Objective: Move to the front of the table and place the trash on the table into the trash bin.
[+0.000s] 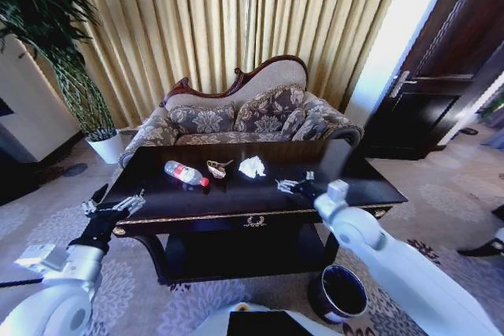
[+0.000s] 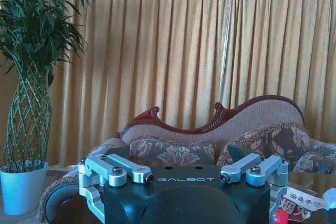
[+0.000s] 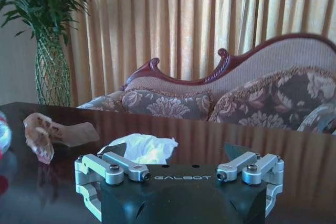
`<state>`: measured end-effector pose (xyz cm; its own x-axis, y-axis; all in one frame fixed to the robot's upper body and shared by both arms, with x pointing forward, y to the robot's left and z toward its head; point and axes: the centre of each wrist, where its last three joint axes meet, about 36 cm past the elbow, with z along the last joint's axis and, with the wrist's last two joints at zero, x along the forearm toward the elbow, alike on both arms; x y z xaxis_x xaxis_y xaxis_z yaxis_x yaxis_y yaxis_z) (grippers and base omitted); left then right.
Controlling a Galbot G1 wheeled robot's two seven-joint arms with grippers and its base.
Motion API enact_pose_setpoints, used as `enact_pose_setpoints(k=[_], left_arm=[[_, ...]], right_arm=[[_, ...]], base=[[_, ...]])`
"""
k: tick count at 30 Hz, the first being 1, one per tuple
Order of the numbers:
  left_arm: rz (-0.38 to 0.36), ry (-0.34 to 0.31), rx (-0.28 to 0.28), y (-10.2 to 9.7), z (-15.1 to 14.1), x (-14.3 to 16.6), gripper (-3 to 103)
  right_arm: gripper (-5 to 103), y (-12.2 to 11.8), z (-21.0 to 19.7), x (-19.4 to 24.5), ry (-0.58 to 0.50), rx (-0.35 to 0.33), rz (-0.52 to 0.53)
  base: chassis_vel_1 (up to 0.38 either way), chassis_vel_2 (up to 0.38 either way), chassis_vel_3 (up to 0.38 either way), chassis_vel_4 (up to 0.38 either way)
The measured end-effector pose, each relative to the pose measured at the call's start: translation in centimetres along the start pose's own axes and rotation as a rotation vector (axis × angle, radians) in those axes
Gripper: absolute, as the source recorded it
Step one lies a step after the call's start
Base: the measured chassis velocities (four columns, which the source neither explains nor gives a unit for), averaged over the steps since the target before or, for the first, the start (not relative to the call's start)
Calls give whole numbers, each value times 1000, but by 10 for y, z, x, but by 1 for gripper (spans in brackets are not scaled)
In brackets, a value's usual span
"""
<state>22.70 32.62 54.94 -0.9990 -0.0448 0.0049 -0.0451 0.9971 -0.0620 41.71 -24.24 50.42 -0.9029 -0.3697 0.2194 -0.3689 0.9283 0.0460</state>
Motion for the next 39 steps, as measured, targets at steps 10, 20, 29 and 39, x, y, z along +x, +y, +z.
enact_pose_setpoints(k=[10,20,29,39], left_arm=[[-33,8,1,2,1,3,100],[-74,9,-7,10,-2,9,100],[-73,9,-3,10,-1,9,100],[-71,-2,-4,10,-1,10,100]], right_arm=[[100,22,-3,-55,97,-12,-14],[100,33,0,-92,164,-38,14],[100,38,-5,-97,167,-51,0],[100,40,3,-109,177,-33,18]], base=[[0,0,0,0],[0,0,0,0],[0,0,0,0],[0,0,0,0]])
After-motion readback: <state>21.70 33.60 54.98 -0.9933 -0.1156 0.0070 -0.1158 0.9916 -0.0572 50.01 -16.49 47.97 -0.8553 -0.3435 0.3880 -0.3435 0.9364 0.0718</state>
